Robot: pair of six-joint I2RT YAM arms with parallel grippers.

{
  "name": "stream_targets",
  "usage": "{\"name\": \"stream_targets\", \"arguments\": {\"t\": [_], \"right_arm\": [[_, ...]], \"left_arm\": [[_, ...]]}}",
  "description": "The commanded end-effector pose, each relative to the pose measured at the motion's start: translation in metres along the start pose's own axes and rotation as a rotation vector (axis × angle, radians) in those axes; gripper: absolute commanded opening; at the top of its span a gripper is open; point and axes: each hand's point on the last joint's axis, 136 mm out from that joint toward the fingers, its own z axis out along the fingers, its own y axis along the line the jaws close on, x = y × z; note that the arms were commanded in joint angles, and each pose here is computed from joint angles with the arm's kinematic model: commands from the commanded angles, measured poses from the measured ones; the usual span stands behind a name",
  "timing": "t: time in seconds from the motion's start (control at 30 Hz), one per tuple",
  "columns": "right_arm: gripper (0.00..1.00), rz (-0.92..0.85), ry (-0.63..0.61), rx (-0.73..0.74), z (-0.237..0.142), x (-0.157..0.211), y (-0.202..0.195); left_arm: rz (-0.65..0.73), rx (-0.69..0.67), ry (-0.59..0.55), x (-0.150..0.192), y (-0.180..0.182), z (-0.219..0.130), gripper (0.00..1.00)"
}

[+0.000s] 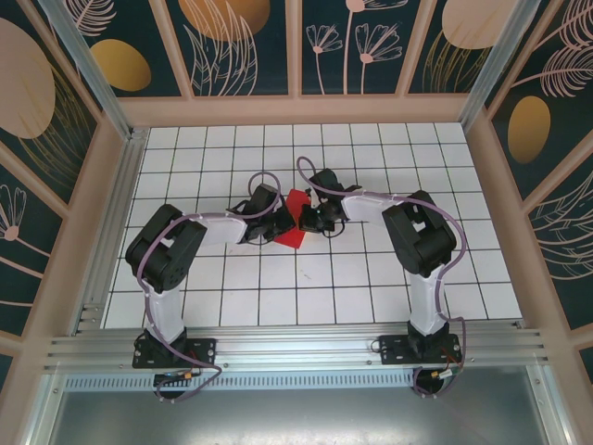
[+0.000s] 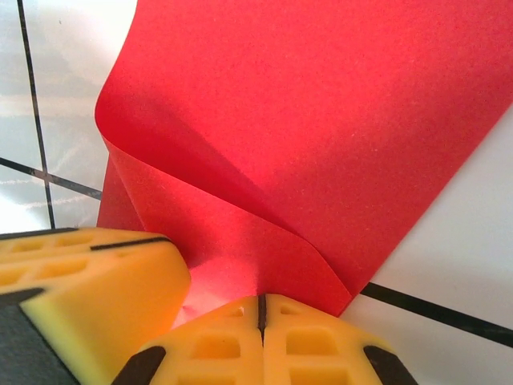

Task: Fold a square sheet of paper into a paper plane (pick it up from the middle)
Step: Fold the triangle a second time at the center of the table.

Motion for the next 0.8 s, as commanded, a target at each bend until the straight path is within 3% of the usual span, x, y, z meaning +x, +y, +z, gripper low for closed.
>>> {"name": "stream_targets", "arguments": {"t": [0.0,0.77], "right_arm": [[0.00,0.021,0.111,0.124,0.026,0.035,-0.041],[0.00,0.026,0.096,0.111,0.024,0.027,-0.040]], "left_arm": [[-0.010,0.051,-0.015,-0.011,-0.018,-0.003,0.13],[-0.015,-0.143,-0.058,-0.021,0.026,0.012,0.09]]}}
